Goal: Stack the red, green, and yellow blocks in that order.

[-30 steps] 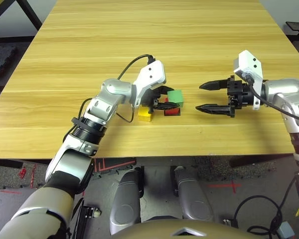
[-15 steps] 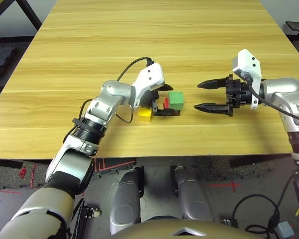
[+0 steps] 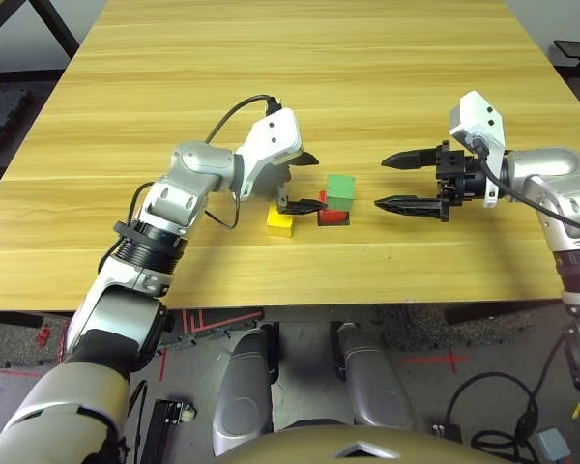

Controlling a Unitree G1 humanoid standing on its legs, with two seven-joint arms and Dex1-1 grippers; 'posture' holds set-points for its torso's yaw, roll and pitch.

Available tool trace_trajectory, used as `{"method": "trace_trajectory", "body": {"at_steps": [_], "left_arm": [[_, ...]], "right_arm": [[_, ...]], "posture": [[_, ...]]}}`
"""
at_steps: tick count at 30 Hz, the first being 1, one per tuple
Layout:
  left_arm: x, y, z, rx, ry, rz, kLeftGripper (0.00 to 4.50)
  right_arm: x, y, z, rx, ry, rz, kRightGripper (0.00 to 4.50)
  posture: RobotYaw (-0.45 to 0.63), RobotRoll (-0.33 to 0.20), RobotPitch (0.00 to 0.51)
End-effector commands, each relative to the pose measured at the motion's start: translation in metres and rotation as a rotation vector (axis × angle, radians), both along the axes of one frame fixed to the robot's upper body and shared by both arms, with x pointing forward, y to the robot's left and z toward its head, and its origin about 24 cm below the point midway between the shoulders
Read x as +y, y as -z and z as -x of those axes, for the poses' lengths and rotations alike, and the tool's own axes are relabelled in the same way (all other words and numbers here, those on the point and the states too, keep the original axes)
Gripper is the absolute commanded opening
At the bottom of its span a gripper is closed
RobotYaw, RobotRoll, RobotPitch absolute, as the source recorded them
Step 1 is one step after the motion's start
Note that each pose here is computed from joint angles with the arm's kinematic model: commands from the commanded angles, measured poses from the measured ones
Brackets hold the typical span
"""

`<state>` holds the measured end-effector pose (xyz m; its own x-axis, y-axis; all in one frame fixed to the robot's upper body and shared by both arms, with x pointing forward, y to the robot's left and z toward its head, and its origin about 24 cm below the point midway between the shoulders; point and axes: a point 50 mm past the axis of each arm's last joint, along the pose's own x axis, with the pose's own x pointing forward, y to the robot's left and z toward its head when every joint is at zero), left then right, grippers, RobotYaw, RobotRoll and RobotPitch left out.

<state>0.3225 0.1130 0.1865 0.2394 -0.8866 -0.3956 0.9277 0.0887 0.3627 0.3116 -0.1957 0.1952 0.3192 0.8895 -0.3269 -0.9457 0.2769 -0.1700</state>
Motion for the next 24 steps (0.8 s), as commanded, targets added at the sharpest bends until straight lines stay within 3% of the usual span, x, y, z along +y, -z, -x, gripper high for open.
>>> {"method": "trace_trajectory", "body": {"at_steps": [1,6,12,24], "left_arm": [[0.005,-0.001,0.009,0.020,0.022,-0.006,4.47],[0.017,-0.003,0.023,0.058,0.078,-0.020,4.47],[0.030,0.007,0.025,0.077,0.069,-0.037,4.47],[0.045,0.042,0.001,-0.025,0.099,-0.127,4.47]], "right_arm": [[0.002,0.000,-0.002,-0.011,-0.018,0.021,4.50],[0.001,-0.002,-0.004,-0.016,-0.023,0.026,4.50],[0.002,-0.002,-0.004,-0.019,-0.029,0.025,4.50],[0.003,-0.004,-0.005,-0.025,-0.031,0.021,4.50]], "posture": [[0.32,0.013,0.178],[0.32,0.012,0.175],[0.32,0.010,0.174],[0.31,-0.003,0.174]]}}
